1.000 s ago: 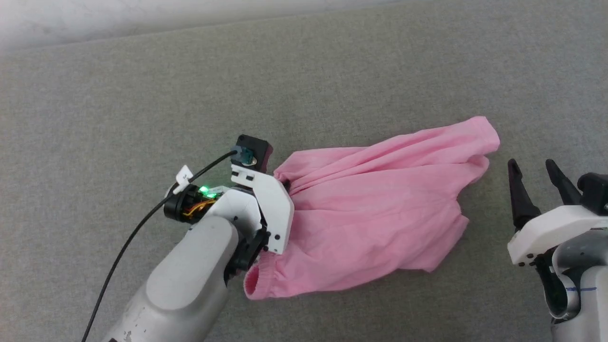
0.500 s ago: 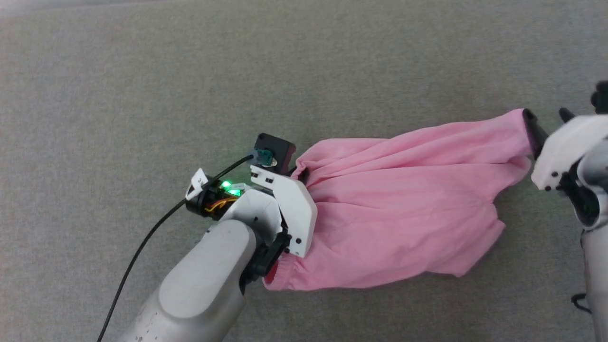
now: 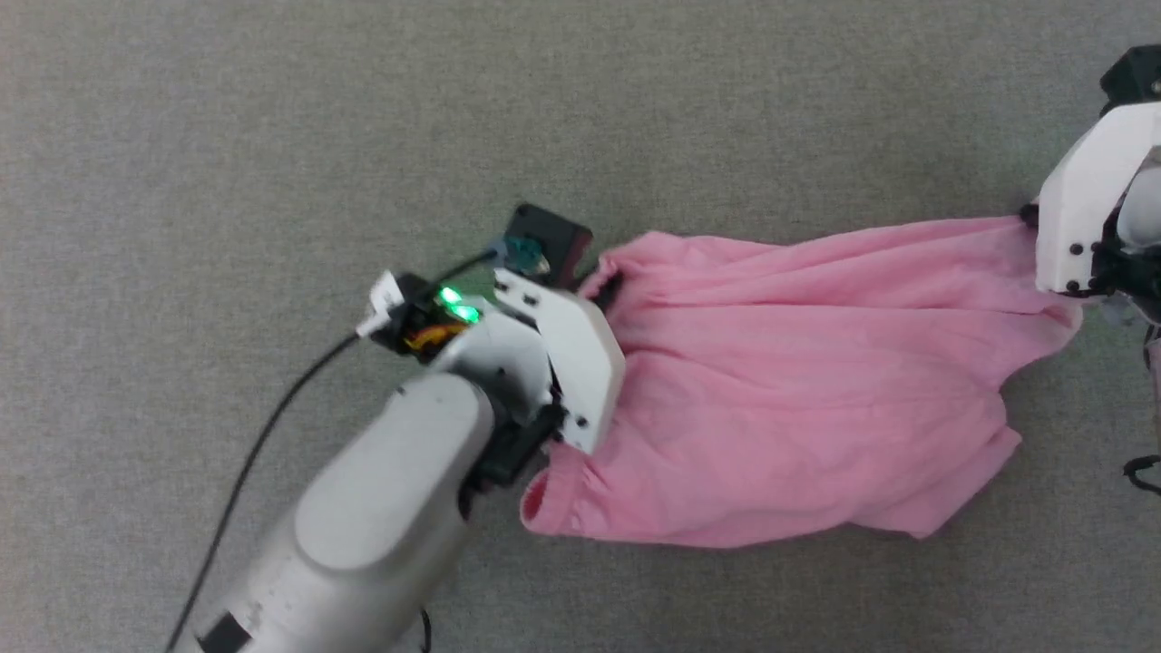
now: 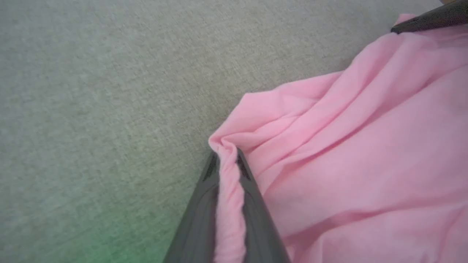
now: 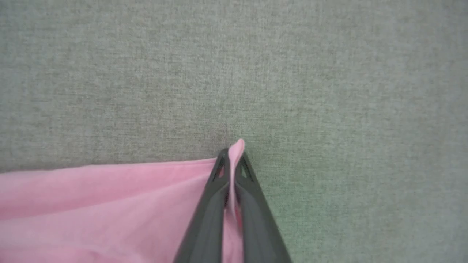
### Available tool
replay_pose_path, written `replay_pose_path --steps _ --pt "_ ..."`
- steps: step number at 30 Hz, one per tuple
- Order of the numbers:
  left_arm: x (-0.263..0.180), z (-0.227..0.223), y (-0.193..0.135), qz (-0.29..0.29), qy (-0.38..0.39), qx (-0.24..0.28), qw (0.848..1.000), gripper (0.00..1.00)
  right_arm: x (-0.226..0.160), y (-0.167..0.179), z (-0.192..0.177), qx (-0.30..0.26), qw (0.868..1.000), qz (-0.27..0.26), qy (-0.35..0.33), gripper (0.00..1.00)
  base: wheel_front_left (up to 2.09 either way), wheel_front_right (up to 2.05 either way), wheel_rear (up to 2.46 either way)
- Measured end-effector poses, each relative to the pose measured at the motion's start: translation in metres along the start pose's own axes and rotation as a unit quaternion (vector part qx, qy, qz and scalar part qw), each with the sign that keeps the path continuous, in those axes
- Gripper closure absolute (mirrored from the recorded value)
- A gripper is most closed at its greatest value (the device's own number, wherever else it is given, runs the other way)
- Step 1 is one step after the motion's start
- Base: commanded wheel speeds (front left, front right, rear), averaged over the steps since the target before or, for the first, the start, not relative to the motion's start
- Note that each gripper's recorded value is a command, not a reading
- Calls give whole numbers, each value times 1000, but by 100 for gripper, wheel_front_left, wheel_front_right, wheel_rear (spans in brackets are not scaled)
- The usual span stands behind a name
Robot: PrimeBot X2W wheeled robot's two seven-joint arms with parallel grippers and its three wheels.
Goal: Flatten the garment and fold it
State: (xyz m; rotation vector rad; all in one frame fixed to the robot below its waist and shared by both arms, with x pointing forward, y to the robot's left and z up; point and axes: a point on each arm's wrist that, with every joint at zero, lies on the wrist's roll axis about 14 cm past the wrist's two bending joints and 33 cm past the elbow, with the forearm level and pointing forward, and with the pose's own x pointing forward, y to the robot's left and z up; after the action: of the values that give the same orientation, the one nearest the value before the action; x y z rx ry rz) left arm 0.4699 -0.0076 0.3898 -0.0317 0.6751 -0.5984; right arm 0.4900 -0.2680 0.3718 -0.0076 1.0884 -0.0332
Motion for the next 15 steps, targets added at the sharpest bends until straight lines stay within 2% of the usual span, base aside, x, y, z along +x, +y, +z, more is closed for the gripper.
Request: replay_pose_path --steps 4,7,12,15 --pt "1 37 38 35 -38 38 998 100 -9 0 27 -19 999 -5 -46 100 0 0 0" --pt "-2 92 67 63 -100 78 990 100 -33 7 87 -43 988 -9 -151 100 0 0 0" --pt "-18 195 100 106 -225 112 962 100 -85 15 176 -73 949 -23 -307 100 0 0 0" --pt "-32 246 111 126 -298 116 939 100 -119 21 218 -89 913 -34 -396 100 0 0 0"
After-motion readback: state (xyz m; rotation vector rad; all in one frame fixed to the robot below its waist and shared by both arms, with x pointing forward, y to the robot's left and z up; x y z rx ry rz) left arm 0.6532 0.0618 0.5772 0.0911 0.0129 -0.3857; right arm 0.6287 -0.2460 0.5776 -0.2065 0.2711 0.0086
